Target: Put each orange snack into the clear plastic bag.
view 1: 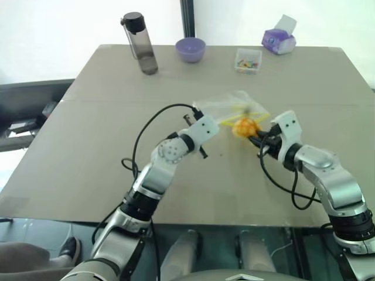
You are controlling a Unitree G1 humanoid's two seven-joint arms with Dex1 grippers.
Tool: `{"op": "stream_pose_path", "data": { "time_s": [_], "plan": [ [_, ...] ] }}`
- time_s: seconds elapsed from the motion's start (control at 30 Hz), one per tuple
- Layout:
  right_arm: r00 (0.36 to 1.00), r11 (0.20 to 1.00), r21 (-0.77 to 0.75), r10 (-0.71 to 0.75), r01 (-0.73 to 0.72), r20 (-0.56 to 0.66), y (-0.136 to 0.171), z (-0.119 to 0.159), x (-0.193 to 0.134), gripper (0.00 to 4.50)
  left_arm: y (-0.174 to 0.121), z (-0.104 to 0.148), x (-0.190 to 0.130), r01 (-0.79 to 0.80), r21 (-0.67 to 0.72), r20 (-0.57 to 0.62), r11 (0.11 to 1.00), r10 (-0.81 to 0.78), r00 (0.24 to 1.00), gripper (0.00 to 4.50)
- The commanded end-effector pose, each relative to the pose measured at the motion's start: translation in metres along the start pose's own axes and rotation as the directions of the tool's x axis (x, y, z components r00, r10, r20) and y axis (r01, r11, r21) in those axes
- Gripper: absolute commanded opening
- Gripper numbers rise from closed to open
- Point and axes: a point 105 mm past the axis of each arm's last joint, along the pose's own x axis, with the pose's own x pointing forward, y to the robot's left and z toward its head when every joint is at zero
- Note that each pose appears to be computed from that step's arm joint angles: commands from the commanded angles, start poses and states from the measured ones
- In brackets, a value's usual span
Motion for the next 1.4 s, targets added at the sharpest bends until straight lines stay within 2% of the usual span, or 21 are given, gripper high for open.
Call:
{"op": "stream_pose_path", "data": {
  "time_s": [0.03,0.27,0.47,0.8,0.97,1.1,1.23,1.33,1.4],
  "plan": [
    [0.998,0.998,-0.030,-0.048,0.050,0.050,-0.014,0.016,0.003,0.66,-0.003,0.024,-0.005,0.019,0.045,0.101,0.999,-0.023,0.995,0.00],
    [0.996,0.999,-0.044,-0.014,0.018,0.085,-0.010,0.033,0.020,0.66,-0.030,0.038,-0.005,0.142,0.074,0.163,0.987,-0.153,0.975,0.00],
    [0.994,0.999,-0.045,0.022,-0.017,0.103,-0.005,0.040,0.028,0.66,-0.042,0.039,-0.010,0.215,0.085,0.181,0.973,-0.228,0.957,0.00],
    [0.985,0.998,-0.002,0.070,-0.071,0.156,-0.016,0.040,0.005,0.66,-0.022,0.021,-0.012,0.158,0.084,0.114,0.984,-0.167,0.979,0.00],
    [0.981,0.997,0.050,0.041,-0.051,0.188,-0.028,0.044,-0.001,0.66,-0.021,0.019,-0.013,0.164,0.088,0.111,0.982,-0.174,0.979,0.00],
    [0.972,0.994,0.045,0.090,-0.102,0.215,-0.018,0.049,-0.004,0.66,-0.023,0.023,-0.013,0.186,0.089,0.135,0.979,-0.197,0.971,0.00],
    [0.976,0.993,0.001,0.115,-0.118,0.187,-0.006,0.045,0.005,0.66,-0.029,0.031,-0.014,0.223,0.093,0.181,0.970,-0.237,0.955,0.00],
    [0.989,0.994,-0.065,0.091,-0.083,0.121,-0.006,0.034,0.017,0.66,-0.037,0.036,-0.016,0.265,0.100,0.215,0.959,-0.280,0.935,0.00],
    [0.985,0.991,-0.085,0.117,-0.107,0.126,-0.001,0.036,0.020,0.66,-0.039,0.038,-0.018,0.280,0.105,0.228,0.954,-0.297,0.927,0.00]
  ]
}}
